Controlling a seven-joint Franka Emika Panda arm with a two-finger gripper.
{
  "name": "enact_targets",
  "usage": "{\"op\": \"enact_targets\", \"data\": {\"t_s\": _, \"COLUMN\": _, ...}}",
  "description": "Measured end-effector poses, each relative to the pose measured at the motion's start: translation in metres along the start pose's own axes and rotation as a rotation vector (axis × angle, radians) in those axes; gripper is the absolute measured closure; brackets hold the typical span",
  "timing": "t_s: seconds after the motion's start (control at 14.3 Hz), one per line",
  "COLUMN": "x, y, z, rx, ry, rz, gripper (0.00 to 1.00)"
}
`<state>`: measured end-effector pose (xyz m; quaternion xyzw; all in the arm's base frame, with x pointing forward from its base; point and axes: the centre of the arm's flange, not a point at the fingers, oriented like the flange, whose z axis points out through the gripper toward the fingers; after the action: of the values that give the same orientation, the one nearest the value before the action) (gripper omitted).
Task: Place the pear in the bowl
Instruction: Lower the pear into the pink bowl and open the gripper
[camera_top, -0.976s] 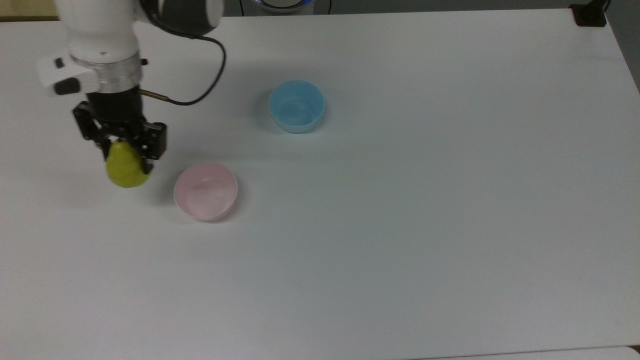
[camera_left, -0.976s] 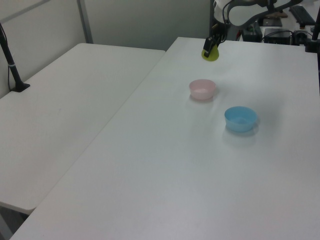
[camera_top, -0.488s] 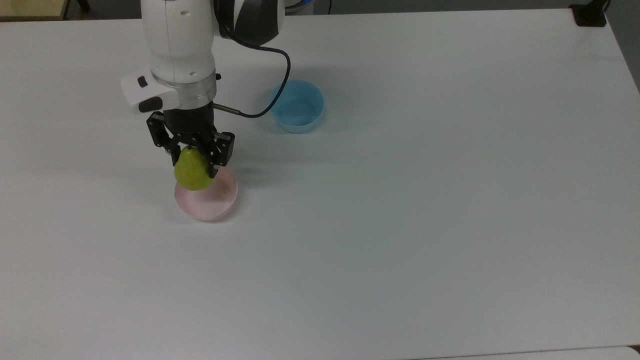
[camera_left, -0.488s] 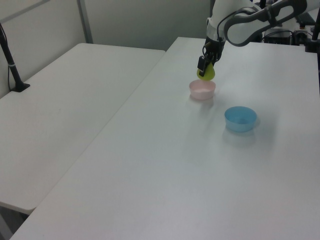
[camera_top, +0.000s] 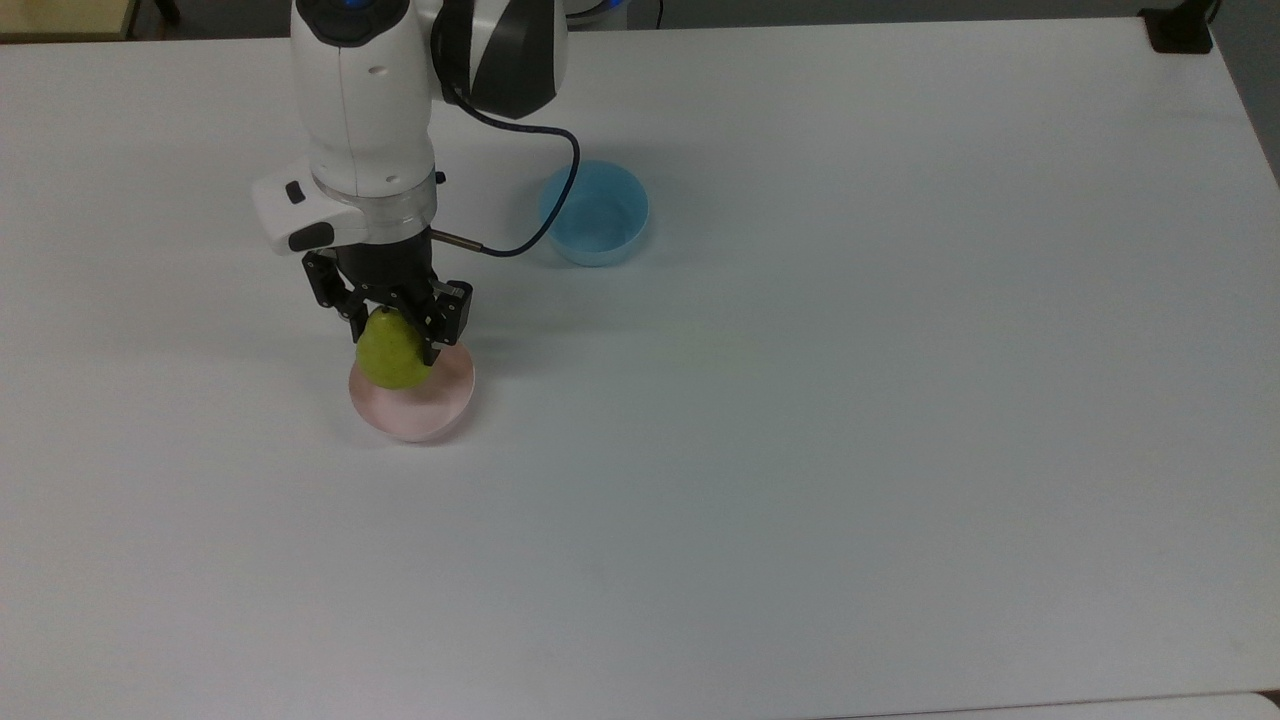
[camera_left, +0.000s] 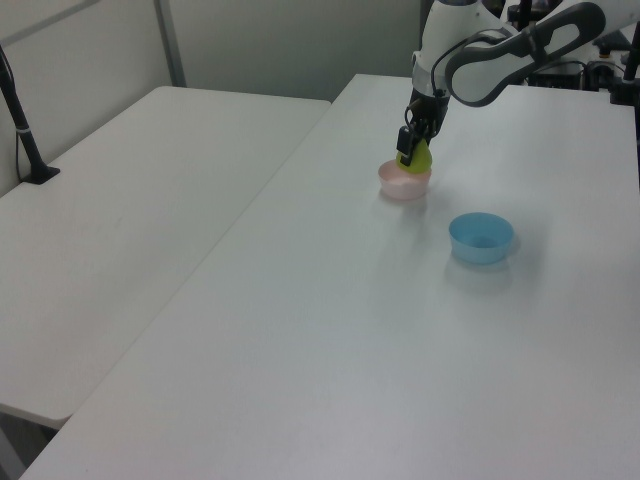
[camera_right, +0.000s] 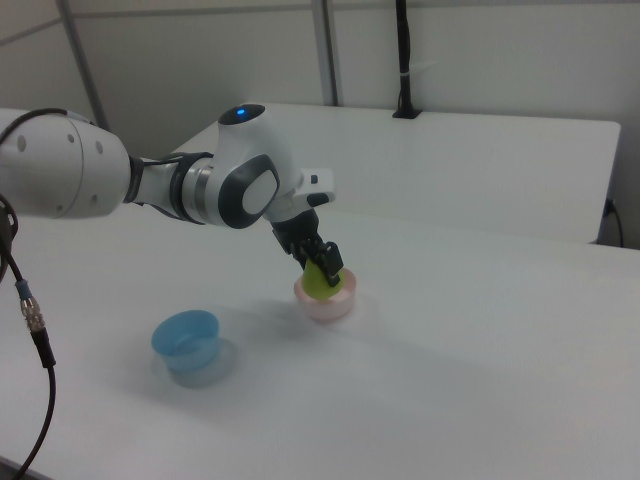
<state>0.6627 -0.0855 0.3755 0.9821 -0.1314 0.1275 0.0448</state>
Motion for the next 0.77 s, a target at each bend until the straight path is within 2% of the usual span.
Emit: {"op": "enact_targets", "data": {"t_s": 0.77, "x": 0.006, "y": -0.007, "z": 0.034, "rx": 0.008, "ry": 0.032, "rz": -0.008, "gripper": 0.31}}
